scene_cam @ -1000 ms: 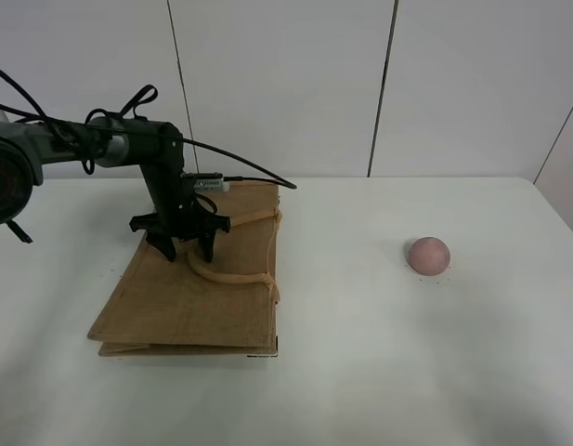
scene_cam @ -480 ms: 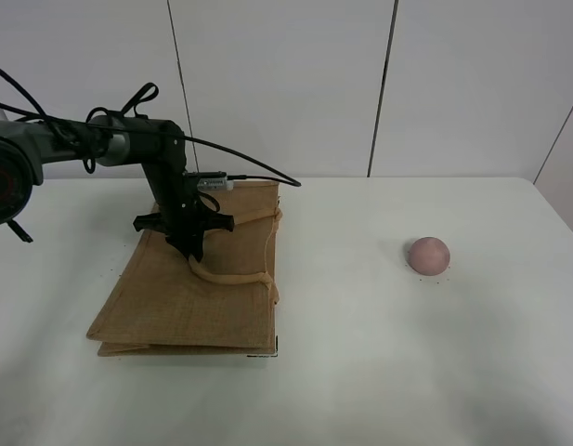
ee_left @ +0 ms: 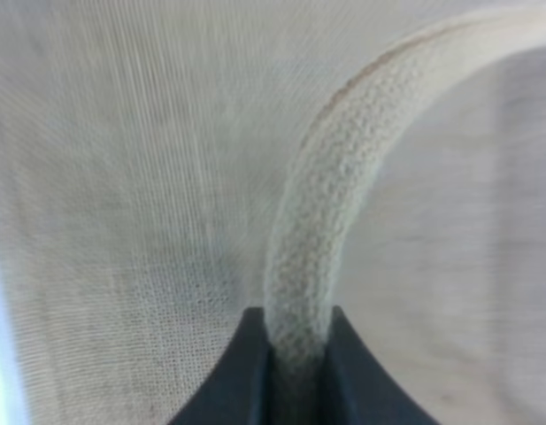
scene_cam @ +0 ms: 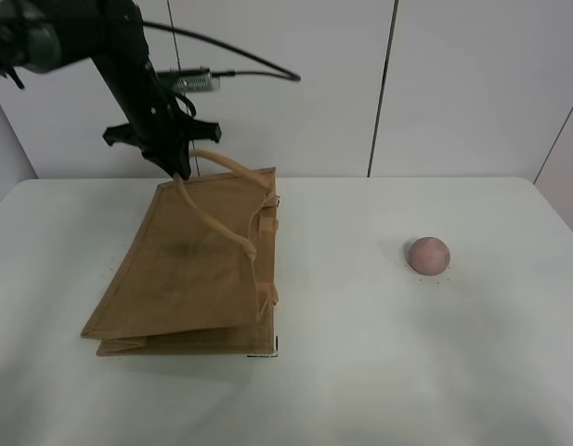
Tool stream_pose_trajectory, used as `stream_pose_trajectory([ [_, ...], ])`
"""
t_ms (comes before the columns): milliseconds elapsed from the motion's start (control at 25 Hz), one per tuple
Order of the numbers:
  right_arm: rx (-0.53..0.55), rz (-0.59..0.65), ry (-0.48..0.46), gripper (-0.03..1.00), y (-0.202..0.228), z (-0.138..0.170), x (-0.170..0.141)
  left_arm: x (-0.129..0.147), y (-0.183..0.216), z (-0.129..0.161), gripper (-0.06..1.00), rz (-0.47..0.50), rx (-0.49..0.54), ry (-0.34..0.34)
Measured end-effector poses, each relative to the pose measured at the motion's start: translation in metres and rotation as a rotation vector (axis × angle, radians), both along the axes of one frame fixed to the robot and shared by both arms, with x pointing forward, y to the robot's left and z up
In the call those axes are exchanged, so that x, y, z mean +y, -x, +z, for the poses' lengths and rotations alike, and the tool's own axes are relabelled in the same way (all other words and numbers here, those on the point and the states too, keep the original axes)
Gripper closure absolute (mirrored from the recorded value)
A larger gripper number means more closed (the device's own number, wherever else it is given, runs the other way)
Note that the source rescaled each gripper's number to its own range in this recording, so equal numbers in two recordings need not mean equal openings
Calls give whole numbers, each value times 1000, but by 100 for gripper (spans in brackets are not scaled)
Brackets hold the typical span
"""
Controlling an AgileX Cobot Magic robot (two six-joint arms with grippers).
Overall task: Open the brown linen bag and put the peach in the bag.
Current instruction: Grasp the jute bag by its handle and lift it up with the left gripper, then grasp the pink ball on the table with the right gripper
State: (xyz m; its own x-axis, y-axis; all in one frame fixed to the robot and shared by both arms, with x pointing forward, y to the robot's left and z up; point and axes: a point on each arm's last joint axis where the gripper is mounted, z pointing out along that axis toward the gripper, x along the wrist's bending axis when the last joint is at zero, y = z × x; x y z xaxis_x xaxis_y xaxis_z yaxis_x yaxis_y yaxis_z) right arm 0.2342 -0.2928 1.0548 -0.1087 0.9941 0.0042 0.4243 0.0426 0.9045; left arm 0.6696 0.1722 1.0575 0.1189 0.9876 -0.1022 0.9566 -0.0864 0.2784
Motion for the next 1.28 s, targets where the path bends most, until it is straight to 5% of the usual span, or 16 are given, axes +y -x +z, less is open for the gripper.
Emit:
stream_pose_trajectory([
  [280, 0, 0, 0, -3, 0, 0, 0, 10, 39, 93, 94, -16, -186, 68],
  [520, 0, 0, 0, -3, 0, 0, 0, 16, 69, 135, 94, -42, -278, 110],
  [1040, 12, -11, -6, -3, -2, 0, -1, 12, 76, 142, 94, -67, -279, 173],
  [1280, 257, -17, 4, -3, -52, 3, 1, 11, 77, 143, 94, -72, -278, 185],
])
